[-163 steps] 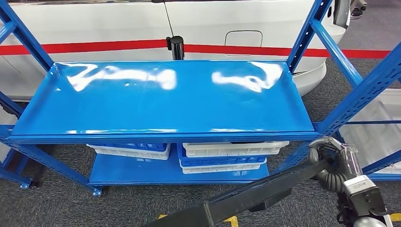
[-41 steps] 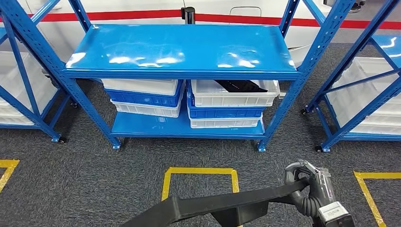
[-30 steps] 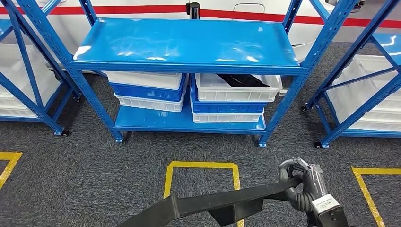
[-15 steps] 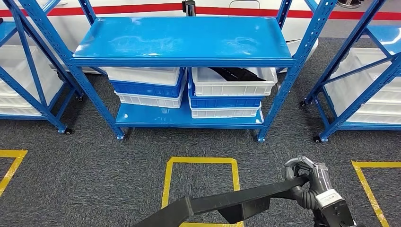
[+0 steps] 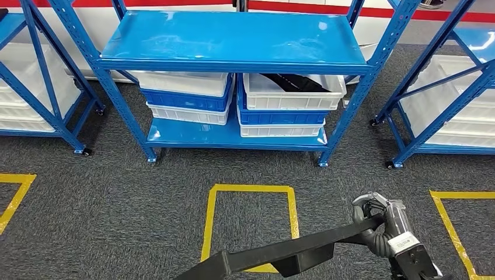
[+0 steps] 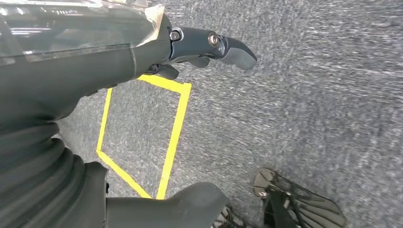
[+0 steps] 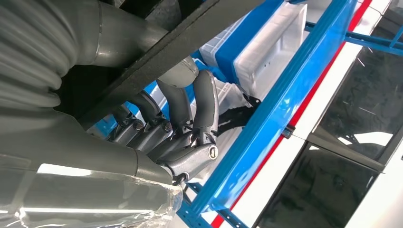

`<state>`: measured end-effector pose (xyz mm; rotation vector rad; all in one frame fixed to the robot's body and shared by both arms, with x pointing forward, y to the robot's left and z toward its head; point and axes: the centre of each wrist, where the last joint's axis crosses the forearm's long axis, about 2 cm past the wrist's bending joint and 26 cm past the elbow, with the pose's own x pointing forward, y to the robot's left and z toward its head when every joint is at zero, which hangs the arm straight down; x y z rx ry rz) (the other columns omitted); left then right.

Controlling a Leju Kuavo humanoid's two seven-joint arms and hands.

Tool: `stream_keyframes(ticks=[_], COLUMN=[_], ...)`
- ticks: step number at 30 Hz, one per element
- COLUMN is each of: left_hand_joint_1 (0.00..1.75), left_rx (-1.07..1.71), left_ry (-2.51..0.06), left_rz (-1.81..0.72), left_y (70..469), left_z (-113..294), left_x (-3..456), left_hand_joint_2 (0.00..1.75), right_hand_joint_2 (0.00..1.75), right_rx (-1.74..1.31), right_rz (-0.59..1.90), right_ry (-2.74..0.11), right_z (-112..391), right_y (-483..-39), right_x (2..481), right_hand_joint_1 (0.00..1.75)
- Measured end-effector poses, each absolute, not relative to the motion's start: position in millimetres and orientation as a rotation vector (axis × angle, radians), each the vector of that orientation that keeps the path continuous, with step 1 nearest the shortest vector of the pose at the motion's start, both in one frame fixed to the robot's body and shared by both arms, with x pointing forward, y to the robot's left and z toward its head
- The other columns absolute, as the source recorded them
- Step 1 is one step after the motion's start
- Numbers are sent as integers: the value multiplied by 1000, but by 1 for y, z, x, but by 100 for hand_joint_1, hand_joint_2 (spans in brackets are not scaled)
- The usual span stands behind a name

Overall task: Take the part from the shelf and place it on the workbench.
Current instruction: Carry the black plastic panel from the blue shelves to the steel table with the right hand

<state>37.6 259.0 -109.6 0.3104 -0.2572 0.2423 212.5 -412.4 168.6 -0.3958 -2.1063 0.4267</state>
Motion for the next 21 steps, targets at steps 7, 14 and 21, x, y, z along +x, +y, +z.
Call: stream_keyframes(ticks=[7, 14, 21], left_hand_joint_1=[0, 0, 0], left_rx=[309, 307, 311], left_ry=[-247, -248, -247], left_rz=[248, 237, 224], left_y=[258, 258, 261], left_z=[-110, -110, -110], left_x=[37, 37, 39], left_hand_joint_2=[175, 175, 175], right_hand_joint_2=[175, 175, 175], right_rx=[-414, -434, -463], right_rz=[427, 428, 427], right_ry=[-2114, -2119, -2132], right_z=[169, 168, 172], right_y=[-411, -409, -411], right_x=[216, 217, 216], right_hand_joint_1=[175, 175, 175])
